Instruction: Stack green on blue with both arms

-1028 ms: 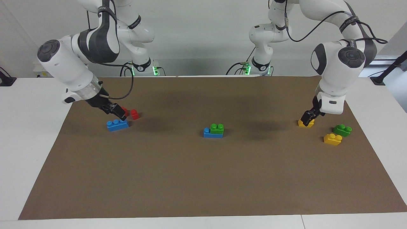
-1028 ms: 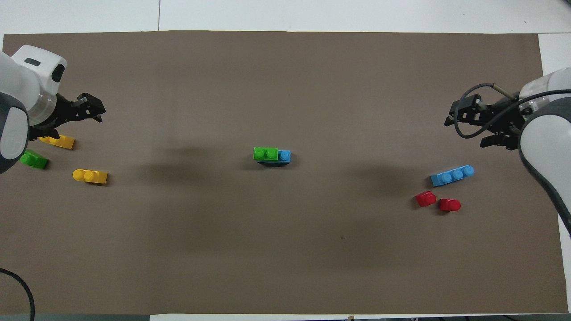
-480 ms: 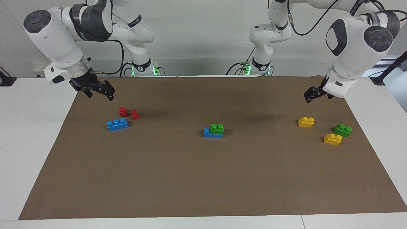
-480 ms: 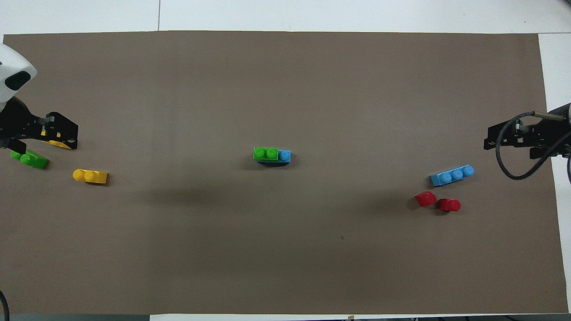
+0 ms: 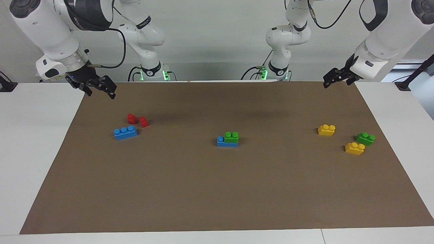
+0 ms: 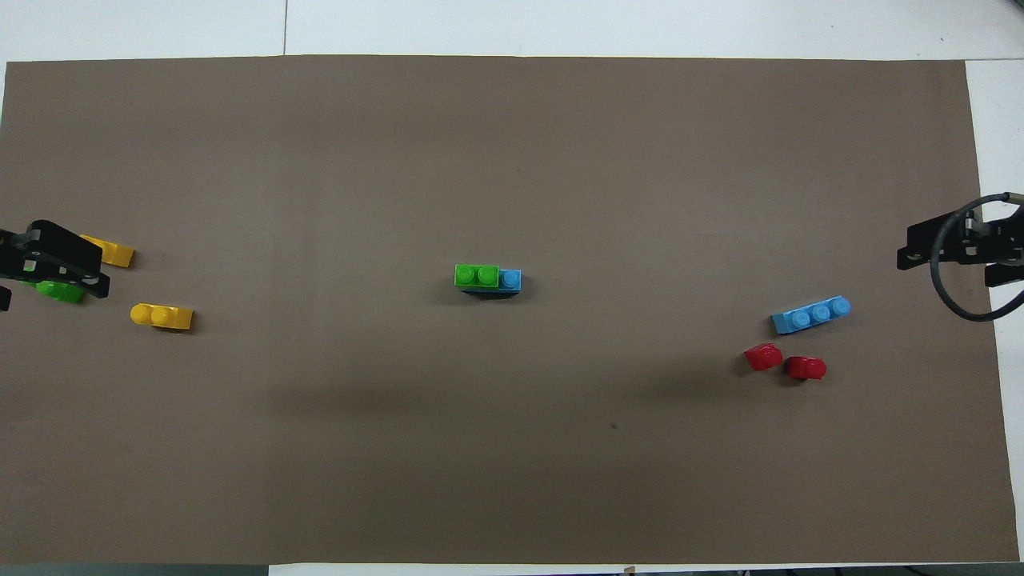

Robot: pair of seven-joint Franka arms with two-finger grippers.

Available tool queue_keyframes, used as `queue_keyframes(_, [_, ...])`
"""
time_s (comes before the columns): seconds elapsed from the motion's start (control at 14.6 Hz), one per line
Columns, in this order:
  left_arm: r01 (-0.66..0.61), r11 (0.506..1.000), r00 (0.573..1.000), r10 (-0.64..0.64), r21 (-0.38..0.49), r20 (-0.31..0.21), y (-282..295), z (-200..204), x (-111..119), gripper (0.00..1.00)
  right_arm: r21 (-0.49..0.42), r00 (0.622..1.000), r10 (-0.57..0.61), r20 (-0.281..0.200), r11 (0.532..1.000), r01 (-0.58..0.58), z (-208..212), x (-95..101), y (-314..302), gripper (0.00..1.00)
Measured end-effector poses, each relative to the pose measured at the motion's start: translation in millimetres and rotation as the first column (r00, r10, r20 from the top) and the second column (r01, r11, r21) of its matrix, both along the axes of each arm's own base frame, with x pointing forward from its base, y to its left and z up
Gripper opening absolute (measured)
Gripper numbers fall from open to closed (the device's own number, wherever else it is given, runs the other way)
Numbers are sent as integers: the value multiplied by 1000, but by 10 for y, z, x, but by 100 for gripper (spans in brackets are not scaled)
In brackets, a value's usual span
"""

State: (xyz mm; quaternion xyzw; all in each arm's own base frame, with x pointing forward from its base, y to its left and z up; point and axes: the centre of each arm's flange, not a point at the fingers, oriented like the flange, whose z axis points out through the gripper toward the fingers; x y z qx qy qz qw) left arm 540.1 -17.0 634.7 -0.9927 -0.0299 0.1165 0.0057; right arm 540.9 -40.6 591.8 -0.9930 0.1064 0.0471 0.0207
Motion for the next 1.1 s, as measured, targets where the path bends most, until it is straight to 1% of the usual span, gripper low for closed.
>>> queue_keyframes(0.14, [-18, 1000, 1000, 18, 7, 22, -19, 80, -123, 100, -7, 1000, 0, -2, 1000, 0, -11, 13, -14, 100])
queue_keyframes(0.27, [-24, 1000, 999, 23, 11, 44, -47, 54, -196, 100, -32, 1000, 2, -5, 999, -3, -17, 20, -39, 100])
queue_keyframes(0.41, [-26, 1000, 998, 25, 13, 59, -64, -6, -243, 100, -35, 1000, 7, 0, 999, -7, 3, 29, -39, 100])
queue_keyframes(0.48, [-26, 1000, 997, 25, 14, 69, -67, -34, -254, 100, -34, 1000, 23, 9, 999, -23, 42, 38, -33, 100])
queue_keyframes(0.62, [-26, 1000, 994, 25, 12, 106, -72, -59, -239, 100, -36, 997, 69, 21, 997, -68, 91, 65, -29, 100])
queue_keyframes(0.82, [-25, 1000, 990, 23, 10, 141, -81, -45, -203, 100, -38, 991, 129, 21, 991, -129, 83, 97, -40, 100])
queue_keyframes(0.96, [-16, 1000, 989, 15, 9, 149, -85, -38, -193, 100, -36, 986, 164, 22, 986, -163, 82, 111, -42, 100])
queue_keyframes(1.1, [12, 1000, 988, -12, 6, 152, -85, -36, -190, 100, -35, 984, 175, 22, 984, -174, 83, 113, -42, 100])
